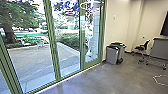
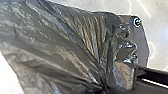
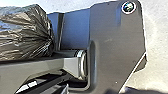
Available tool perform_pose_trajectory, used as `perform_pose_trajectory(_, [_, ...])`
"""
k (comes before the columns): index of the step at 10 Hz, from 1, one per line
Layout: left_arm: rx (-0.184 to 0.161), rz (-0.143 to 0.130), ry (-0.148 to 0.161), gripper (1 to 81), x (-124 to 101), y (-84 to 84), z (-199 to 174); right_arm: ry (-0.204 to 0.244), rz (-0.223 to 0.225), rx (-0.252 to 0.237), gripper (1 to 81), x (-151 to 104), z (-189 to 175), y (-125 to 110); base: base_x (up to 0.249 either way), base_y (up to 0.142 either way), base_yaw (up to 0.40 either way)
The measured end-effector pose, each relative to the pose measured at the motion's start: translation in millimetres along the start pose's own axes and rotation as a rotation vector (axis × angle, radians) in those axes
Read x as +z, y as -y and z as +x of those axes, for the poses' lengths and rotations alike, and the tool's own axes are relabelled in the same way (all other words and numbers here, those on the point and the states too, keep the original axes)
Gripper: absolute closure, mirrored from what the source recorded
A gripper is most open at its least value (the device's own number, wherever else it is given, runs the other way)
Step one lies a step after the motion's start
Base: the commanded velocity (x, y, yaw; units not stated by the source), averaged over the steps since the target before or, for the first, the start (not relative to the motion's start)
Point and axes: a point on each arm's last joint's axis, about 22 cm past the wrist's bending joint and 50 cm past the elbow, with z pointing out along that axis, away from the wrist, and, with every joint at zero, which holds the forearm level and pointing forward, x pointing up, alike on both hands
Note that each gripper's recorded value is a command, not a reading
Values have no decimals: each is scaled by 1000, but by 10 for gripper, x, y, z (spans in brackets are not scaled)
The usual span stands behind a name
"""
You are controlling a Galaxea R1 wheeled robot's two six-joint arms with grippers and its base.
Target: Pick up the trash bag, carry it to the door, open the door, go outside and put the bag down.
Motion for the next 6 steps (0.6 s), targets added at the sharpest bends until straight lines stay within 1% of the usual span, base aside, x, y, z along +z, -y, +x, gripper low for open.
perform_pose_trajectory(6, [0, 1, 0, 811, 0, 4, 1, -1, 2, 0, 10, 4, 9, 15, 158, -77, 0])
